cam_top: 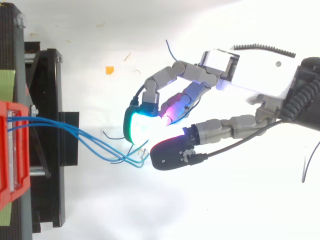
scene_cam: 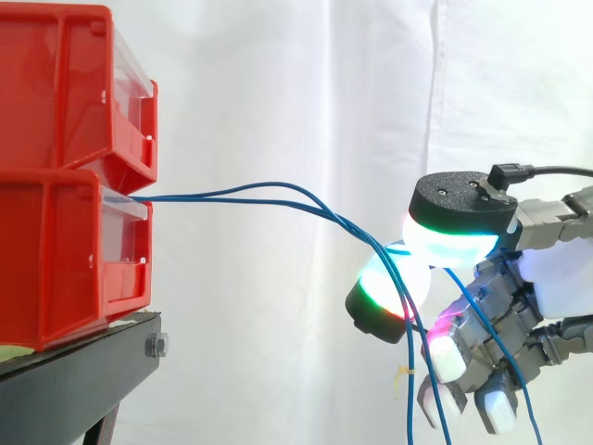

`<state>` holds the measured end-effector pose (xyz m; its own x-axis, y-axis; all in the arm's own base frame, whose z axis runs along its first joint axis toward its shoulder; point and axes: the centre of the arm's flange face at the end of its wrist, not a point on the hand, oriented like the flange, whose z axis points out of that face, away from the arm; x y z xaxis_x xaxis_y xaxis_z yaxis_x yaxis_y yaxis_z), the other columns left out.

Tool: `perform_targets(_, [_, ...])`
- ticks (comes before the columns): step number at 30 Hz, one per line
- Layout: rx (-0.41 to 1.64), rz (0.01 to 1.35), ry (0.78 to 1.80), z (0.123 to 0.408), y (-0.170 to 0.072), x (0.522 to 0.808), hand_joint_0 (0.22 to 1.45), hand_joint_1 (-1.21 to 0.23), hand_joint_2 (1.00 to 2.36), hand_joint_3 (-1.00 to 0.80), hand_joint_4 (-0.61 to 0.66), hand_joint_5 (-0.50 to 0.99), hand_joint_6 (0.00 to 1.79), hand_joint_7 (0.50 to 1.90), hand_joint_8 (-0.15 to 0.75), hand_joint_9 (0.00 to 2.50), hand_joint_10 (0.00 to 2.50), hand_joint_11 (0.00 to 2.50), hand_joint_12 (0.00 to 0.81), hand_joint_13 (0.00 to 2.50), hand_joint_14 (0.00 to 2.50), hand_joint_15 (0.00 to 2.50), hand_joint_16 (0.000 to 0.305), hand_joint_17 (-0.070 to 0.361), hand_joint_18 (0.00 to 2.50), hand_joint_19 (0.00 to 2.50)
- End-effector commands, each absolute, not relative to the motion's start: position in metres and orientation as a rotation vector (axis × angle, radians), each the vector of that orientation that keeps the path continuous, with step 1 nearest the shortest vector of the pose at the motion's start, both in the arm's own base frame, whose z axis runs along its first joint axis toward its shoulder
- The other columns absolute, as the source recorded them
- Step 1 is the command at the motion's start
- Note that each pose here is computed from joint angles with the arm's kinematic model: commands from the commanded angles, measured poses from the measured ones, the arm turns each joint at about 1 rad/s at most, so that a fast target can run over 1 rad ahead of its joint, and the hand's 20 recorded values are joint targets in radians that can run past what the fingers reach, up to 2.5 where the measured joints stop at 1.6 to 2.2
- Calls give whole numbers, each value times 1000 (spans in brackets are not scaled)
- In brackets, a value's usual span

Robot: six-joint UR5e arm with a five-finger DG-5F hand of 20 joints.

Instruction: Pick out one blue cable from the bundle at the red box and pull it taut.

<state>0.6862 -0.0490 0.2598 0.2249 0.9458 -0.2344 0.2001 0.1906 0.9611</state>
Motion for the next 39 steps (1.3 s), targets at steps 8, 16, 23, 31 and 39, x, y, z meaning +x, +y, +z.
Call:
perform_targets(8, [1279, 779, 1242, 259, -49, 686, 550, -801, 1006, -64, -175, -14, 851, 928, 227, 1150, 10, 301, 311, 913, 18, 470, 52, 117, 907, 666])
perform_targets(16, [1279, 779, 1242, 259, -49, 686, 551, -803, 1008, -66, -173, -14, 850, 944, 229, 1153, 11, 297, 310, 915, 19, 477, 52, 117, 909, 673])
perform_targets(23, [1279, 779, 1242, 259, -49, 686, 551, -803, 1006, -64, -168, -14, 850, 931, 230, 1159, 10, 293, 312, 917, 17, 482, 53, 118, 913, 675])
perform_targets(31, [1279, 780, 1240, 260, -49, 686, 551, -806, 1006, -62, -176, -12, 849, 929, 229, 1169, 10, 286, 311, 925, 17, 478, 53, 120, 916, 684])
perform_targets(39, [1279, 780, 1240, 260, -49, 686, 551, -807, 1006, -62, -159, -13, 847, 975, 234, 1195, 11, 307, 312, 939, 18, 488, 53, 120, 930, 681])
